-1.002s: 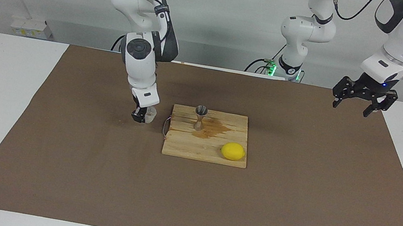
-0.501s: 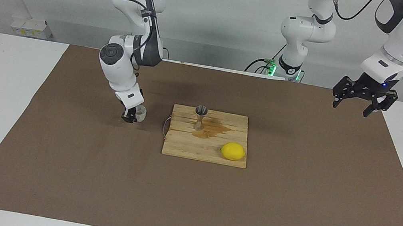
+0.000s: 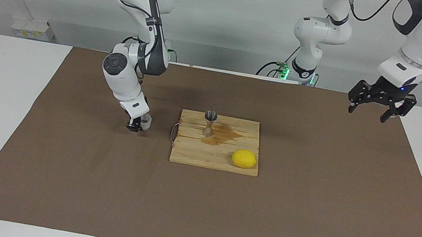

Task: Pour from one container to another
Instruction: 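Lower the white cup onto the table with the right gripper, then open the right gripper and pull it away from the white cup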

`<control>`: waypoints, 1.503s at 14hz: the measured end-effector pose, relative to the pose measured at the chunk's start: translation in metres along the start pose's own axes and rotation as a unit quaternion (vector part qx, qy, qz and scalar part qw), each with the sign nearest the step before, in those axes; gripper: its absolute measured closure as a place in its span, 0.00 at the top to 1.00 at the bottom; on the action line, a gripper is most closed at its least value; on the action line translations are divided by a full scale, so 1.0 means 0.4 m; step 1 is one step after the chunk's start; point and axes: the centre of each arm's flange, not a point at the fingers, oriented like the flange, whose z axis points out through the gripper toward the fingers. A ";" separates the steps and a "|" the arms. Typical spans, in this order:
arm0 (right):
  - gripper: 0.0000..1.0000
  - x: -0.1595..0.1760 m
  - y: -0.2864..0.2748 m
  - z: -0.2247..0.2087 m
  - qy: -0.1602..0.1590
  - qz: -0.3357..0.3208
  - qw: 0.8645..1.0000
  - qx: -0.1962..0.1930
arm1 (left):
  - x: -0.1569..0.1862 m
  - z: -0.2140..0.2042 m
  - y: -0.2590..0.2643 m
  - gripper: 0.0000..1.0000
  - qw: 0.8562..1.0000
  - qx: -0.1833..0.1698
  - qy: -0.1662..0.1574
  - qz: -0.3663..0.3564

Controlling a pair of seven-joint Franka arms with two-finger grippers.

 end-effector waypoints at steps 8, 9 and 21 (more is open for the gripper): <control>1.00 0.015 0.009 -0.056 0.012 0.009 1.000 -0.014 | 0.000 0.001 0.001 1.00 1.000 0.000 0.000 0.001; 1.00 0.019 0.008 -0.089 0.013 0.018 1.000 -0.014 | 0.000 0.001 0.001 1.00 1.000 0.000 0.000 0.001; 1.00 -0.064 0.024 -0.567 0.013 0.156 0.984 -0.085 | 0.000 0.001 0.001 1.00 1.000 0.000 0.000 0.001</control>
